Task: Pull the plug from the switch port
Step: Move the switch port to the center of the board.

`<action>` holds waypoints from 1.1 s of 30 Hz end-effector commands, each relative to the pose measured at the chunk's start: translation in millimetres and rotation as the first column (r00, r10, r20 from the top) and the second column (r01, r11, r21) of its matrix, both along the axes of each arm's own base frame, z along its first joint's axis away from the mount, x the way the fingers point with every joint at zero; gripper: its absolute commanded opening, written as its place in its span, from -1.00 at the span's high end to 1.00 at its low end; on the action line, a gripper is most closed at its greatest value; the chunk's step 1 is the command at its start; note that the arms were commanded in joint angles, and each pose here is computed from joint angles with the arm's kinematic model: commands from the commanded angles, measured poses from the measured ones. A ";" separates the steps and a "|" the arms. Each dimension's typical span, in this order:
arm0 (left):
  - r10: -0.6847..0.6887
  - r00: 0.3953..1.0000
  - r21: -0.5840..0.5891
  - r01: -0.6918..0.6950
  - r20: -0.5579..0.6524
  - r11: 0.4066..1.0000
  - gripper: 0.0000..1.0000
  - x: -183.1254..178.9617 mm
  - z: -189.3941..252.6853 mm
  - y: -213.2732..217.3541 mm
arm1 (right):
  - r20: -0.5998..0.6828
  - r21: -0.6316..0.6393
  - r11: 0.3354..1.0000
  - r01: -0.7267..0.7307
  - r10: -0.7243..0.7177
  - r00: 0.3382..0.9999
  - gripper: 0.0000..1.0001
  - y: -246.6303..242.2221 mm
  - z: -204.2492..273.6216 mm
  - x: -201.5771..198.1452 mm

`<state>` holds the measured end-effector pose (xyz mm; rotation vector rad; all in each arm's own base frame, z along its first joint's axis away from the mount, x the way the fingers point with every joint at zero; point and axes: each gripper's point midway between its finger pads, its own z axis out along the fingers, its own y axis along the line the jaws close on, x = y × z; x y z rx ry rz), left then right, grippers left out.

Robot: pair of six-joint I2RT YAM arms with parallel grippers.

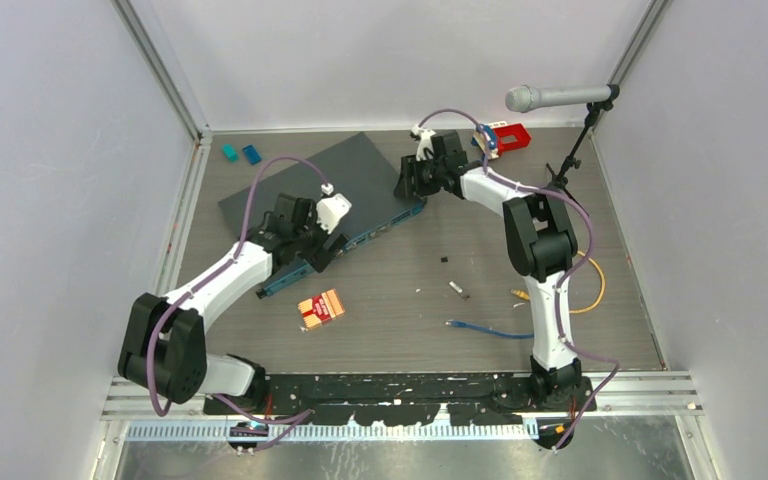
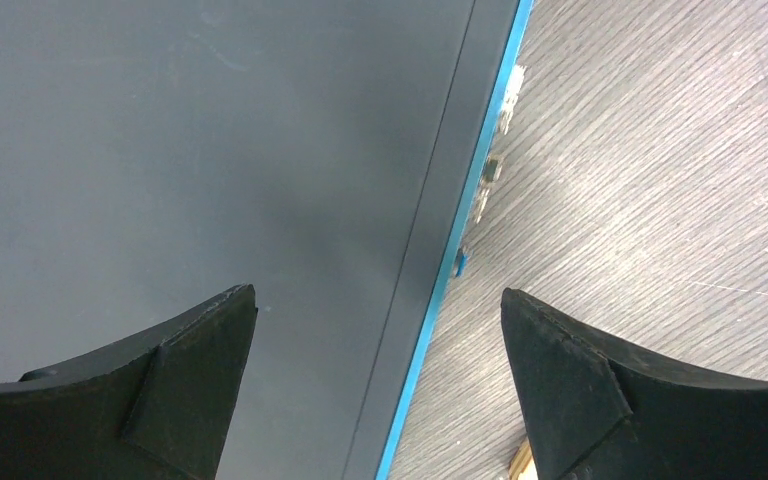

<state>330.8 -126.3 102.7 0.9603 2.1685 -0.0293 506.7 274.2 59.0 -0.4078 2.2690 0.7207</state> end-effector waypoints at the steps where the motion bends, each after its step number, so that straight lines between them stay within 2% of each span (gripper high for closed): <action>1: 0.044 0.998 -0.024 -0.043 0.047 0.999 -0.91 8.2 12.9 10.7 | -0.081 0.071 0.952 -0.296 0.301 0.950 -0.16 83.5 8.9 -75.7; 6: 0.102 0.994 -0.101 -0.098 0.035 0.990 -0.91 17.1 22.8 21.2 | 0.046 -0.129 0.970 -0.204 0.211 0.976 -0.27 54.1 32.6 -56.9; 11: 0.100 0.995 -0.138 -0.097 0.016 0.986 -0.92 18.7 30.1 22.7 | 0.186 -0.232 0.959 -0.163 0.208 0.960 -0.31 44.4 68.9 -80.7; 18: 0.147 0.989 -0.189 -0.144 0.001 0.971 -0.90 16.9 42.2 35.3 | 0.238 -0.252 0.953 -0.166 0.227 0.944 -0.32 63.2 79.6 -135.6; 22: 0.060 0.998 -0.188 -0.059 0.000 0.980 -0.85 -2.6 43.3 31.3 | 0.241 -0.255 0.952 -0.170 0.233 0.942 -0.31 60.0 81.4 -148.3; 25: 0.020 0.999 -0.162 -0.014 0.035 0.987 -0.86 -13.7 39.7 33.9 | 0.209 -0.208 0.958 -0.199 0.243 0.947 -0.28 63.7 74.8 -162.3; 29: 0.099 0.995 -0.120 -0.098 -0.002 0.988 -0.86 -13.8 31.3 55.8 | 0.182 -0.198 0.950 -0.240 0.276 0.944 -0.25 76.7 60.8 -178.4; 33: 0.246 0.969 -0.138 -0.248 -0.031 0.959 -0.87 3.6 33.7 89.0 | 0.163 -0.195 0.935 -0.296 0.328 0.930 -0.24 97.1 54.6 -196.7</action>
